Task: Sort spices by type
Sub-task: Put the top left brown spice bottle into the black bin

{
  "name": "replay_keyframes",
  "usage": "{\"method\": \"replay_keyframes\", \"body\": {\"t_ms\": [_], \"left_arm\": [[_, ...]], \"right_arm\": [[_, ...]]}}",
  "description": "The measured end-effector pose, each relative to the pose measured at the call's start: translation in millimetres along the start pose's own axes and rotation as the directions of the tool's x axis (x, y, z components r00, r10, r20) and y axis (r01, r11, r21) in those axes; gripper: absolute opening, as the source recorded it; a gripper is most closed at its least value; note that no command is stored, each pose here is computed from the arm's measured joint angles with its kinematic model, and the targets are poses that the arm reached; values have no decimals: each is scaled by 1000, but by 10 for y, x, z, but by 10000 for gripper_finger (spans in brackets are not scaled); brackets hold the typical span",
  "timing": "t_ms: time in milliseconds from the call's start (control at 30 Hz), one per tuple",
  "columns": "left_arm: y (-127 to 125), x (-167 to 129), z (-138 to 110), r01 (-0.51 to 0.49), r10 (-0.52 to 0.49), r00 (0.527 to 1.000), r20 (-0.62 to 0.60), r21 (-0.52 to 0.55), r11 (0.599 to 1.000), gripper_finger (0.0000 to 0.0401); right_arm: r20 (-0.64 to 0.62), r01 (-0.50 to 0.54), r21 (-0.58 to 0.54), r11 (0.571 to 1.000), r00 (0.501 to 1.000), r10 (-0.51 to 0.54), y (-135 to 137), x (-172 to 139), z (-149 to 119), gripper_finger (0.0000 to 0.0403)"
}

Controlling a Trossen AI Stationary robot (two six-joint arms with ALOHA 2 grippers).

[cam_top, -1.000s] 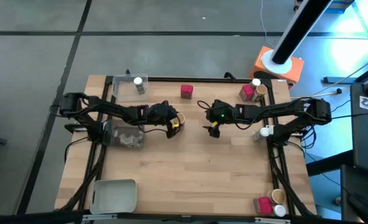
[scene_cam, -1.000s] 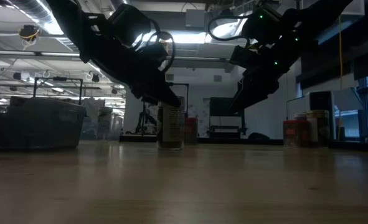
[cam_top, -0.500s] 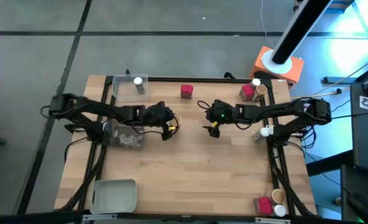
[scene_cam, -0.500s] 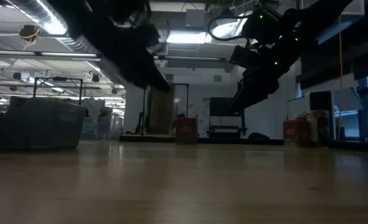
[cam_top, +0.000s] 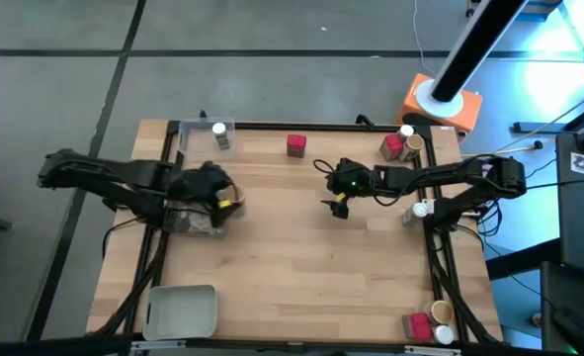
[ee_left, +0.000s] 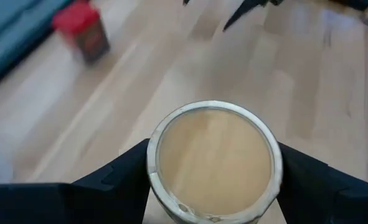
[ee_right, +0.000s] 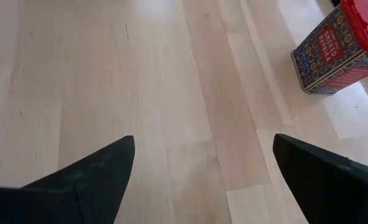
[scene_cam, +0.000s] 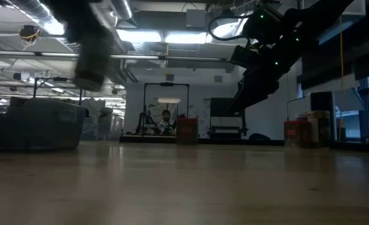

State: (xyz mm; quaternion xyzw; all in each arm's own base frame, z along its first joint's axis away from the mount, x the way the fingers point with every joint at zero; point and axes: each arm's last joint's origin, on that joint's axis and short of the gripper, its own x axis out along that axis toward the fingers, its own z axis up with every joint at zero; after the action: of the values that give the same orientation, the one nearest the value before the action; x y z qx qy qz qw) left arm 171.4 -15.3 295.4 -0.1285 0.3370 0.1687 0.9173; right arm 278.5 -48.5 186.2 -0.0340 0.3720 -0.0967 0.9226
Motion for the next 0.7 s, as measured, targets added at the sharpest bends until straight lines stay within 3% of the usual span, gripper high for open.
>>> {"method": "replay_keyframes", "body": {"t_ms": [167, 333, 700], "left_arm": [[156, -301, -228, -60, 52, 996, -78, -108, 992, 258], [256, -423, -432, -165, 138, 977, -163, -163, 973, 258], [222, 7, -855, -417, 393, 905, -162, -163, 894, 258]], "right_arm": [[0, 0, 3, 1000, 1000, 0, -1, 0, 0, 381], [3, 1, 4, 1000, 1000, -1, -1, 0, 3, 381], [35, 3, 19, 1000, 999, -4, -5, -1, 34, 381]]}}
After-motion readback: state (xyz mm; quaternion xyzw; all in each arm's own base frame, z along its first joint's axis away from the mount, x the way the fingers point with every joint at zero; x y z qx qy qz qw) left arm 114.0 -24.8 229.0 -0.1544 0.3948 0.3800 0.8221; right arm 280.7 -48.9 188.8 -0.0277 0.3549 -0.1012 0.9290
